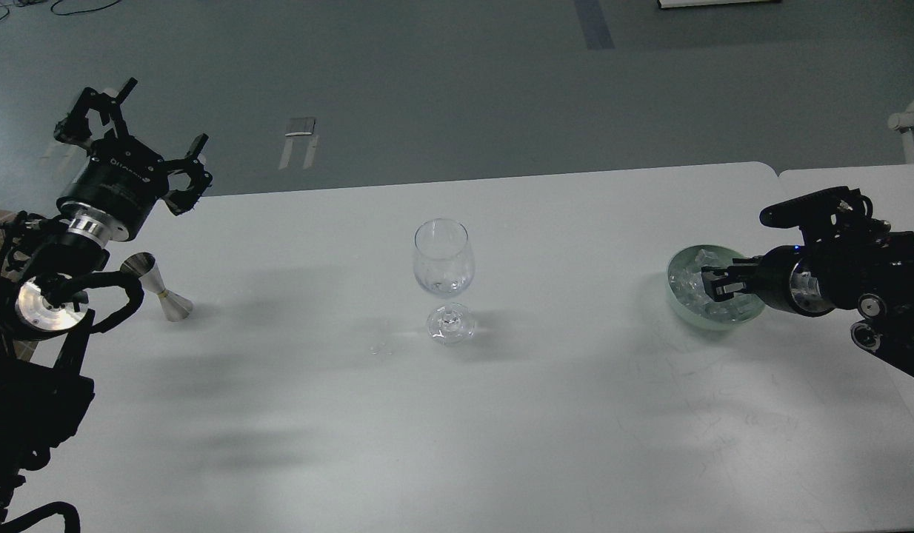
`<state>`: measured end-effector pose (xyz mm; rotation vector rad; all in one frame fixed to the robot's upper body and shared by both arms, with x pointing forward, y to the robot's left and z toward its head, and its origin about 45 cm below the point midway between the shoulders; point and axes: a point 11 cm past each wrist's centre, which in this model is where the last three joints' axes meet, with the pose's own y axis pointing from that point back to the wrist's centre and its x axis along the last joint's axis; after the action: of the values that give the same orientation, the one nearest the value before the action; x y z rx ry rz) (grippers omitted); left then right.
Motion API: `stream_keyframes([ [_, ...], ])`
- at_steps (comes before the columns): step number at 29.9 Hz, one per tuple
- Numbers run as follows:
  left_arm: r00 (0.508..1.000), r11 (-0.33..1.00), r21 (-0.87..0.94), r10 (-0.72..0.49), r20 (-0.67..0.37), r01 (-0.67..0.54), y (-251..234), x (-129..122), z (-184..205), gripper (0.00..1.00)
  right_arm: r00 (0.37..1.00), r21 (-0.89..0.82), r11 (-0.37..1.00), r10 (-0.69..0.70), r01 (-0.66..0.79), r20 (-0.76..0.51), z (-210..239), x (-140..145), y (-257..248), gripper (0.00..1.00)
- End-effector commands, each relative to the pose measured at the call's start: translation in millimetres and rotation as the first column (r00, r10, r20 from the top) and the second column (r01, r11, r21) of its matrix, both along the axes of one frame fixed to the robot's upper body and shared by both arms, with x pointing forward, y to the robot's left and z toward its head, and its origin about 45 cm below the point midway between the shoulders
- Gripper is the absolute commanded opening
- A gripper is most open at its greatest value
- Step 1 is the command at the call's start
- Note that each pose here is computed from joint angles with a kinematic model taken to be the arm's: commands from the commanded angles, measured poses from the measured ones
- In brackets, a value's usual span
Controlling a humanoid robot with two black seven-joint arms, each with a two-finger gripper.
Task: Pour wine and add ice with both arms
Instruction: 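Close the right gripper on the ice cube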
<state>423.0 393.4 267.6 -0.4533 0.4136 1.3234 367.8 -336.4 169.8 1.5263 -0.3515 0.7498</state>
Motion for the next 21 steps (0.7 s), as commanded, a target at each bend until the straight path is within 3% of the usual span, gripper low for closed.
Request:
stream_keyframes([
  [1,1.0,1.0,-0.001,0.003,-0.005,-0.003,2,0,-2,0.98,1.0,-0.004,1.0,-0.003,0.003,-0.003,-3,0,3,0.48],
  [21,1.0,1.0,-0.002,0.006,0.008,-0.006,2,-1,-4,0.98,0.999,-0.003,1.0,0.001,-0.001,-0.035,-12,-12,1,0.48],
])
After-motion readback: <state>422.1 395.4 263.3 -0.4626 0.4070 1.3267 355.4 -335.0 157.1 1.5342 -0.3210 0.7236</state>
